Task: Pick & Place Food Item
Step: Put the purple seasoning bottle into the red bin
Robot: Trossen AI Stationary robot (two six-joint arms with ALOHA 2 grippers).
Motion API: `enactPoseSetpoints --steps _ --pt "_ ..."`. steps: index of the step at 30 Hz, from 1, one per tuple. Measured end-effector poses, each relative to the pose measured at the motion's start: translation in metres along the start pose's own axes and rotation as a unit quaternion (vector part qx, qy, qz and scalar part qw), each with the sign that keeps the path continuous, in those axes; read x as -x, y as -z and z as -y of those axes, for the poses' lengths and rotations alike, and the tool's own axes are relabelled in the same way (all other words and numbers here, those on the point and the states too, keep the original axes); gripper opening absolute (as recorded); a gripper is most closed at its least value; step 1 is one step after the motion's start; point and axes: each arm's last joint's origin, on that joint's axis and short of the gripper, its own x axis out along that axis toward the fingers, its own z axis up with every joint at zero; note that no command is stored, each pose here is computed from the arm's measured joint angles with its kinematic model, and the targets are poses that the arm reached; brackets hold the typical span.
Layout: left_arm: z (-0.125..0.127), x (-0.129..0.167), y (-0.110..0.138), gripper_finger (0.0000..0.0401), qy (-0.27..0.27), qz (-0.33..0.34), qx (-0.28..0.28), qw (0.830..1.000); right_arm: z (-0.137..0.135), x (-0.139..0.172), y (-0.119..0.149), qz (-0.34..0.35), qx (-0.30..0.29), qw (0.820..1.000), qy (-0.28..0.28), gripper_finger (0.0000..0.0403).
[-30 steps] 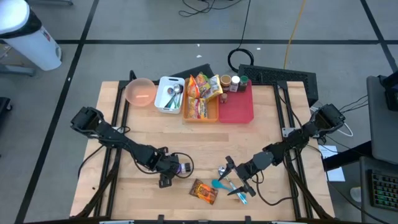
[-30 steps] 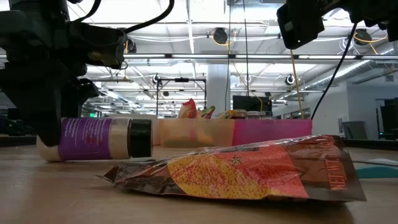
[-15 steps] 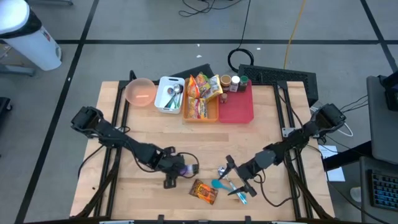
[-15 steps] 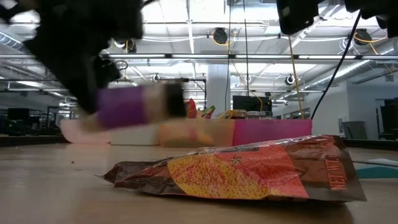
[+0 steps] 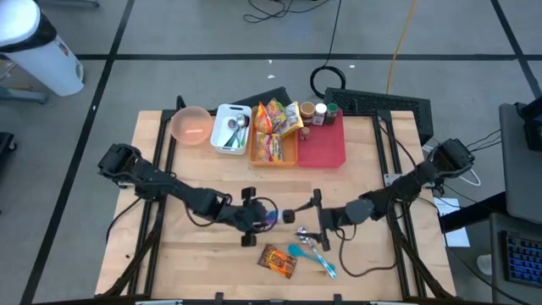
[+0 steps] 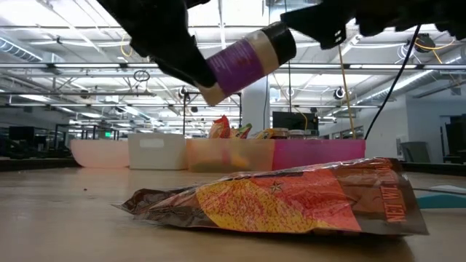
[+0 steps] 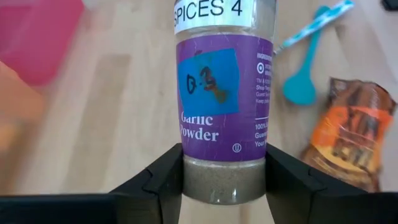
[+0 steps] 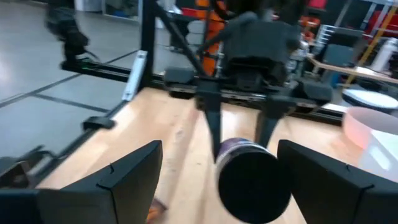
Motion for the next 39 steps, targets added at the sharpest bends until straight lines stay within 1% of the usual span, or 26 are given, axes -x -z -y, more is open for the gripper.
enactPoseSetpoints --steps 5,7,11,13,19,25,29,33,39 --pt "-0.008 -0.002 -0.004 0.0179 -0.018 0.013 -0.006 1.0 0.019 -0.005 0.002 -0.006 -0.006 0.999 0.031 0.0309" --pt "-0.012 -0.003 -0.004 0.018 -0.022 0.012 -0.004 1.0 0.025 -0.007 0.004 -0.011 -0.006 0.999 0.03 0.0309" --pt "-0.017 -0.005 -0.005 0.0182 -0.028 0.011 -0.001 1.0 0.037 -0.01 0.007 -0.018 -0.027 0.999 0.02 0.0309" --pt "-0.02 -0.005 -0.006 0.0182 -0.032 0.013 -0.001 0.999 0.043 -0.011 0.009 -0.025 -0.03 0.999 0.027 0.0309" --pt "-0.024 -0.006 -0.008 0.0183 -0.044 0.019 -0.014 0.999 0.052 -0.012 0.011 -0.031 -0.016 0.999 0.042 0.0309" --pt "-0.032 -0.008 -0.01 0.0183 -0.056 0.021 -0.02 0.998 0.062 -0.013 0.017 -0.06 -0.018 0.997 0.044 0.0309" --pt "-0.038 -0.009 -0.01 0.0184 -0.062 0.018 -0.022 0.998 0.068 -0.013 0.018 -0.062 -0.019 0.997 0.049 0.0306" --pt "-0.042 -0.01 -0.011 0.0184 -0.068 0.017 -0.031 0.997 0.075 -0.014 0.019 -0.06 -0.023 0.997 0.037 0.0286" --pt "-0.049 -0.011 -0.012 0.0184 -0.072 0.014 -0.037 0.997 0.083 -0.014 0.021 -0.062 -0.028 0.998 0.019 0.0238"
